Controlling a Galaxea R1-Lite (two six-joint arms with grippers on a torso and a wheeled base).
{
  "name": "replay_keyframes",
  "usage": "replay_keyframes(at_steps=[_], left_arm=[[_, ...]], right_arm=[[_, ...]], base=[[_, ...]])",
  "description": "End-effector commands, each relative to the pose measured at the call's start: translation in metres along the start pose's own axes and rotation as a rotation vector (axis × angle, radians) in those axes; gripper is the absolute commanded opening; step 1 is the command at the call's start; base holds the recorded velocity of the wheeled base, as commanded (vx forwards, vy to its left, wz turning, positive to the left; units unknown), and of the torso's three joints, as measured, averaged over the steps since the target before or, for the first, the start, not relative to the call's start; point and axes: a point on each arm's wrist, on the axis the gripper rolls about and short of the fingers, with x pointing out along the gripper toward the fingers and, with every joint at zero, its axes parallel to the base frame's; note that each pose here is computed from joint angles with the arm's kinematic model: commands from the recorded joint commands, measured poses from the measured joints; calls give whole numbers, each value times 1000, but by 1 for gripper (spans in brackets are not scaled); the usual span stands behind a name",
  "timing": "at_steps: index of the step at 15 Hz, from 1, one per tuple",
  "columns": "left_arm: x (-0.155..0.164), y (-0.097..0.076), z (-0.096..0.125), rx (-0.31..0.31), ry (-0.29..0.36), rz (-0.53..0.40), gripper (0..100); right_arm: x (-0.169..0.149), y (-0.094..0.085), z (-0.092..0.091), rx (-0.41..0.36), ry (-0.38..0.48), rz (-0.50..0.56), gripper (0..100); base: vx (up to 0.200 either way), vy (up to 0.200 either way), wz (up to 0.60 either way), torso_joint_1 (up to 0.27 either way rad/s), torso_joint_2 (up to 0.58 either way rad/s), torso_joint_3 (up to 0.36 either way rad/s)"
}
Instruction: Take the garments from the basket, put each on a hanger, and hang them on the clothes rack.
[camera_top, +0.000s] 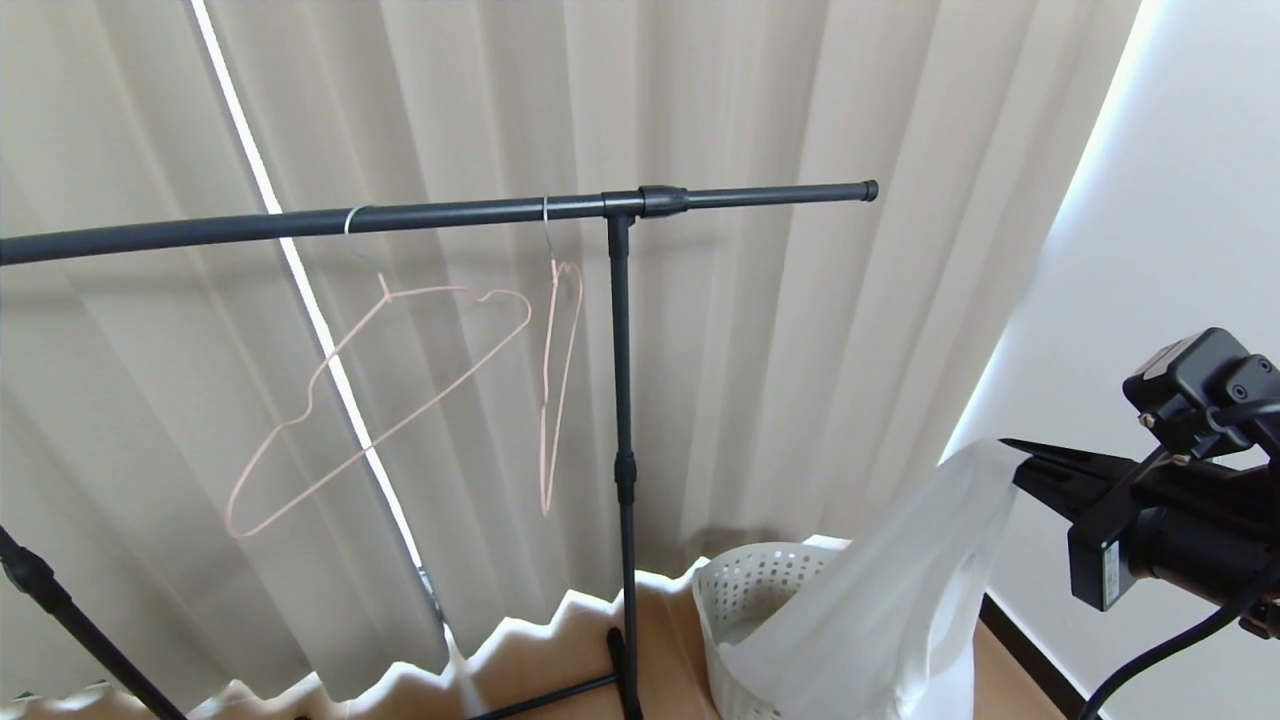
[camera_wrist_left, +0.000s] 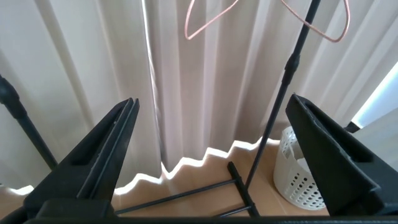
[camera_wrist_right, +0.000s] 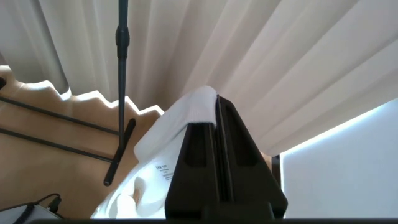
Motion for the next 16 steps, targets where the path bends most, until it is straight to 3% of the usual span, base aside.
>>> replay_keyframes(at_steps=[1, 16], left_arm=[[0, 0, 0, 0, 0, 0, 100], [0, 0, 0, 0, -2, 2, 100]], right_arm=[[1, 0, 0, 0, 1, 0, 0], [2, 1, -3, -3, 13, 3, 0]], base=[[0, 0, 0, 261, -608, -330], [0, 0, 0, 186, -408, -214]])
